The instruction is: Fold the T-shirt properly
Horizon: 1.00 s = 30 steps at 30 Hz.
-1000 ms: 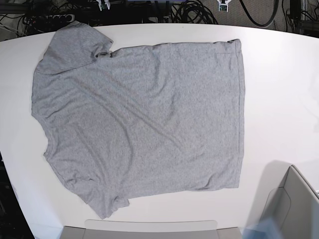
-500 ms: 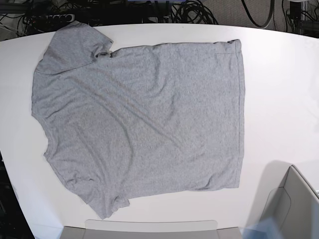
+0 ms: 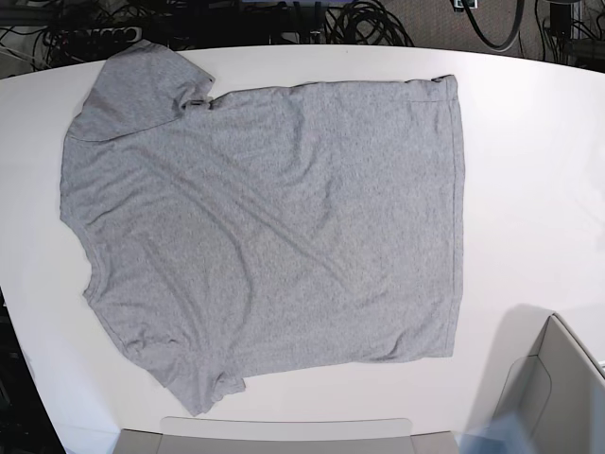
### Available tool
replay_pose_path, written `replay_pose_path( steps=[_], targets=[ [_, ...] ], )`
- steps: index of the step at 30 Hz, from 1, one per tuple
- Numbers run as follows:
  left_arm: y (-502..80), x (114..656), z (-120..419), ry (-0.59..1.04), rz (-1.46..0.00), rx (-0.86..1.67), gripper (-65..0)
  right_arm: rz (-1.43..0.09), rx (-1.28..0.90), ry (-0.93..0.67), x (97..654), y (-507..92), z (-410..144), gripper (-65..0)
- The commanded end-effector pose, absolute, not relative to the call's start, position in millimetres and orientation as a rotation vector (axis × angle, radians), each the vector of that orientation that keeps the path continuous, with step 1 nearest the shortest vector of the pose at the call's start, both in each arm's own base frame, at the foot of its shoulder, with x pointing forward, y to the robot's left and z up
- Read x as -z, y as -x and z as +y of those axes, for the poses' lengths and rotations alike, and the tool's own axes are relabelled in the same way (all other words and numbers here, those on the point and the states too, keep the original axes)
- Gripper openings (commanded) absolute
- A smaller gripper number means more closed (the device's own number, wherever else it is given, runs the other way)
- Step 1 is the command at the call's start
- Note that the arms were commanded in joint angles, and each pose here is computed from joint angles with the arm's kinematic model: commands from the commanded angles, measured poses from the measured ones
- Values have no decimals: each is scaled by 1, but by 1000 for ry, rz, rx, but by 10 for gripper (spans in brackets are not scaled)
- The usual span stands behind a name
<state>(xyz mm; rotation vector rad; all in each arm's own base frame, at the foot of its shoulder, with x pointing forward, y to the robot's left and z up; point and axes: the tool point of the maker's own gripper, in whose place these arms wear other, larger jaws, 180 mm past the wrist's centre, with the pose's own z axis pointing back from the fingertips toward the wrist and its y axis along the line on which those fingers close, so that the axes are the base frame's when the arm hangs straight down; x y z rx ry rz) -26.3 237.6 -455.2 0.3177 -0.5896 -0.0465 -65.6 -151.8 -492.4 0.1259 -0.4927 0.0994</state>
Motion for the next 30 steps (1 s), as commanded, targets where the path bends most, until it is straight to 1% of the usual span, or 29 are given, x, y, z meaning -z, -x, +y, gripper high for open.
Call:
replay_pose_path(
  steps=[1, 9, 17, 19, 24, 26, 28, 30],
  targets=[
    [23, 439, 243, -348, -629, 44, -650, -523, -83, -118, 481, 63, -158, -650],
    [-38, 376, 240, -372, -845, 53, -650, -764, -66, -3, 422, -13, -197, -650],
    [-74, 342, 233, -371, -978, 55, -650, -944, -88, 33, 367, -61, -204, -650],
    [-89, 332, 231, -372, -1030, 53, -650, -979, -95, 39, 356, -71, -205, -650],
    [-112, 323, 231, -375, -1100, 43, -648, -1043, -112, 22, 338, -89, -198, -648],
    [-121, 317, 229, -374, -1132, 41, -648, -1056, -116, 20, 335, -92, -197, -623],
    [-125, 318, 228, -369, -1121, 33, -646, -1063, -110, 15, 331, -98, -197, -574],
    [-130, 323, 224, -353, -1101, 27, -646, -1030, -70, -9, 331, -101, -198, -531]
  ],
)
